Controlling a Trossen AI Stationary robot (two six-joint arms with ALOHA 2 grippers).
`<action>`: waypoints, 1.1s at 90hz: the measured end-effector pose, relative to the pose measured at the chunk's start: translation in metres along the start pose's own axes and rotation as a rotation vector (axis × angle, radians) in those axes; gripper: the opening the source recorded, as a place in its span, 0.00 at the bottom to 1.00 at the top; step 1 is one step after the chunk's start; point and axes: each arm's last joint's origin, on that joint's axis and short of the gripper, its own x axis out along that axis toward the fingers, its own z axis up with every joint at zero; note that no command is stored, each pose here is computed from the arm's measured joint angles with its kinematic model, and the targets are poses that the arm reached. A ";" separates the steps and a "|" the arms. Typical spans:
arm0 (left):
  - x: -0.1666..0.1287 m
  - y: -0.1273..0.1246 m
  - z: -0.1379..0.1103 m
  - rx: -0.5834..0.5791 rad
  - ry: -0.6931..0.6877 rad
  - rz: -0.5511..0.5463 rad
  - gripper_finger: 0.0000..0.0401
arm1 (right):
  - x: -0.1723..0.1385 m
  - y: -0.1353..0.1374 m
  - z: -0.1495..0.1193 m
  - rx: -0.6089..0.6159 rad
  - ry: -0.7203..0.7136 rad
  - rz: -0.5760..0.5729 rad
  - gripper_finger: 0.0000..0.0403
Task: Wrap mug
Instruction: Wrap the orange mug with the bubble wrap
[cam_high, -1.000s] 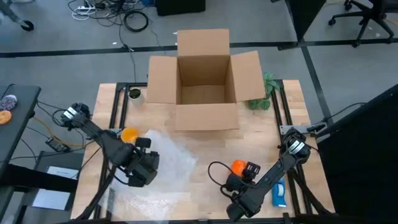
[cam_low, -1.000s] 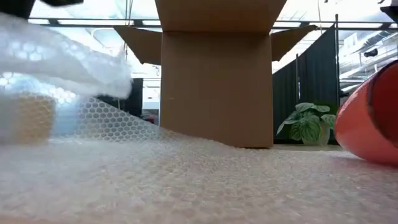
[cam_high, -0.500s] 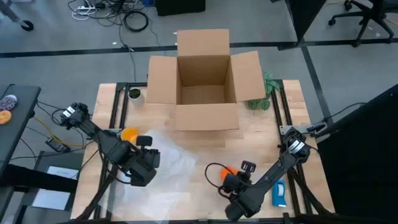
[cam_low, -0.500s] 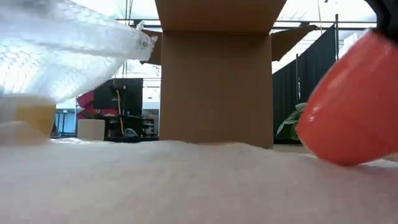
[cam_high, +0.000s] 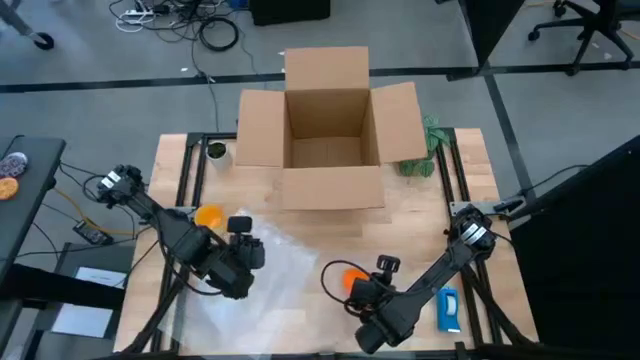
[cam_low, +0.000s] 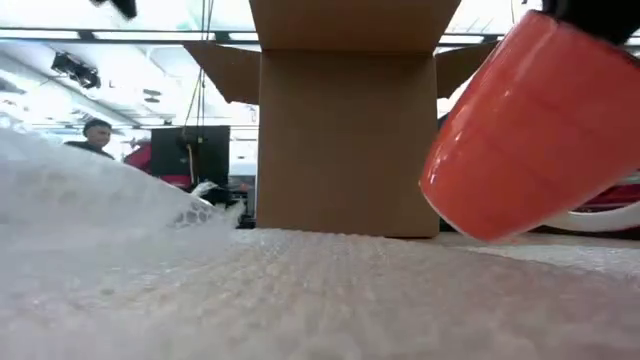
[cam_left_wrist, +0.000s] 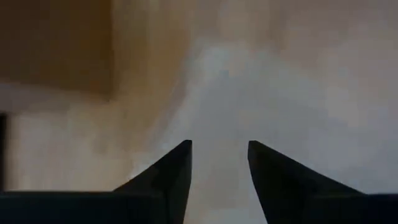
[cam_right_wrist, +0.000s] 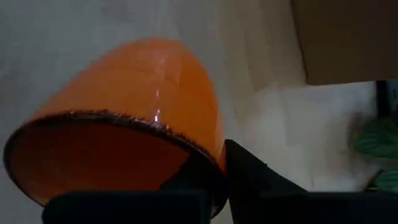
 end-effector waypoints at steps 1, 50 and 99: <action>0.001 -0.001 0.001 0.005 -0.010 -0.008 0.36 | 0.000 0.000 0.000 0.000 0.000 0.000 0.00; 0.073 -0.027 -0.022 0.063 -0.224 -0.144 0.36 | 0.014 -0.003 -0.004 -0.178 0.078 -0.029 0.00; 0.100 -0.021 -0.056 0.038 -0.106 -0.038 0.36 | 0.040 -0.034 0.034 -0.336 0.025 -0.145 0.00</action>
